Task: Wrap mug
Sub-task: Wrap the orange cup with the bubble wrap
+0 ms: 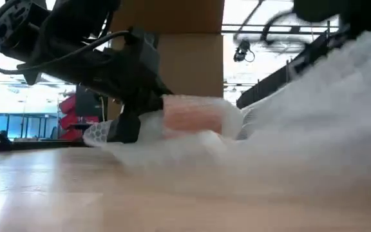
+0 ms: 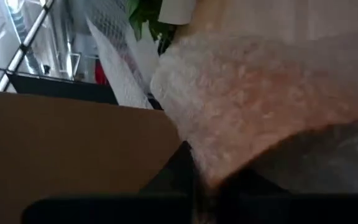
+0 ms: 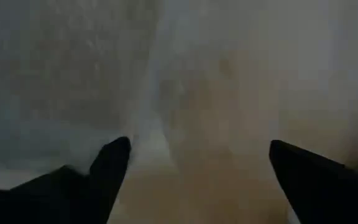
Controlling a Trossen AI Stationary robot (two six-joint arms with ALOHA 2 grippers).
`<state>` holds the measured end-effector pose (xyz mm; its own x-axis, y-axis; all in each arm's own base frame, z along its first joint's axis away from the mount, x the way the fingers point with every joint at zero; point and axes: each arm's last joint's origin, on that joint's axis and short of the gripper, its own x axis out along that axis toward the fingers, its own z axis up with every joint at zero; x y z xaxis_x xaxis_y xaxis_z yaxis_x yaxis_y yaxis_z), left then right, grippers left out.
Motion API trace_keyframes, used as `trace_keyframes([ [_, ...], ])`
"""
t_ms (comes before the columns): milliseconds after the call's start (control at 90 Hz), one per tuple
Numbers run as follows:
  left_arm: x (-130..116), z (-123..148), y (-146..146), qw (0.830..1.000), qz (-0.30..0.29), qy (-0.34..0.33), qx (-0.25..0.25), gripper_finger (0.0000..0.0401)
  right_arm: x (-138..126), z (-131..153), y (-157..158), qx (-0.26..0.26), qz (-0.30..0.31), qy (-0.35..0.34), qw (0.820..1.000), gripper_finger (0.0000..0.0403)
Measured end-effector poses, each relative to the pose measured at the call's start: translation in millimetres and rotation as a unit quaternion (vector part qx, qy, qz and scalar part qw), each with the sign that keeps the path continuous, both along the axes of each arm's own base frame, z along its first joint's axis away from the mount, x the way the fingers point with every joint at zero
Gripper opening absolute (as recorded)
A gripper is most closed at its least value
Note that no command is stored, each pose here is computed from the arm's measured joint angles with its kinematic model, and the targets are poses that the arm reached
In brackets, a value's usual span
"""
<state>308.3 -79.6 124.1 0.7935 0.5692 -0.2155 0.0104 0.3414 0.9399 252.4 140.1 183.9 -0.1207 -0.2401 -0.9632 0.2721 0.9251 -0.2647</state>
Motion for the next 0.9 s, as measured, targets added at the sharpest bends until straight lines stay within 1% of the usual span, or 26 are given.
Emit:
trace_keyframes([
  [33,-0.1,0.0,0.1,1.000,0.003,-0.002,-0.002,0.0009,-5.9,8.2,-1.6,-0.006,-0.009,-0.002,1.000,0.0360],
  [78,-0.1,-0.1,0.3,1.000,0.004,-0.005,-0.005,0.0009,-10.1,17.9,-1.5,-0.003,-0.019,-0.026,0.999,0.0358],
  [122,-0.4,-0.4,0.9,1.000,0.007,-0.004,-0.005,0.0009,-12.6,28.3,-1.7,0.001,-0.026,-0.064,0.998,0.0356],
  [178,-0.8,-1.2,1.6,1.000,0.012,0.000,-0.002,0.0009,-15.1,44.3,-1.9,0.007,-0.025,-0.128,0.991,0.0355],
  [256,-2.2,-2.6,3.1,1.000,0.023,0.007,0.008,0.0009,-14.2,61.2,0.0,0.007,-0.011,-0.222,0.975,0.0354],
  [322,-2.4,-2.5,3.5,0.999,0.030,0.006,0.010,0.0009,-10.0,74.9,2.4,0.010,0.008,-0.302,0.953,0.0354],
  [367,-2.6,-2.8,3.7,0.999,0.035,0.009,0.016,0.0009,-8.2,84.0,3.2,0.009,0.024,-0.343,0.939,0.0354],
  [467,-3.1,-3.7,3.9,0.999,0.037,0.018,0.023,0.0009,2.0,93.9,4.0,-0.012,0.057,-0.407,0.912,0.0352],
  [567,-3.1,-3.6,4.0,0.999,0.038,0.018,0.023,0.0009,20.1,89.9,-1.8,-0.043,0.077,-0.425,0.901,0.0348],
  [633,-3.1,-3.6,3.9,0.999,0.038,0.018,0.023,0.0009,36.9,77.3,-6.8,-0.054,0.078,-0.418,0.903,0.0347],
  [711,-3.2,-3.6,3.7,0.999,0.038,0.019,0.027,0.0009,56.2,56.2,-11.1,-0.039,0.086,-0.395,0.914,0.0346],
  [767,-3.3,-3.6,3.6,0.999,0.038,0.021,0.029,0.0009,65.9,39.6,-11.1,-0.009,0.096,-0.370,0.924,0.0346],
  [811,-3.3,-3.6,3.4,0.999,0.036,0.024,0.032,0.0009,69.4,26.8,-9.4,0.025,0.102,-0.341,0.934,0.0345],
  [900,-3.9,-3.9,2.0,0.998,0.035,0.028,0.039,0.0009,63.4,10.9,-1.8,0.103,0.081,-0.272,0.953,0.0345],
])
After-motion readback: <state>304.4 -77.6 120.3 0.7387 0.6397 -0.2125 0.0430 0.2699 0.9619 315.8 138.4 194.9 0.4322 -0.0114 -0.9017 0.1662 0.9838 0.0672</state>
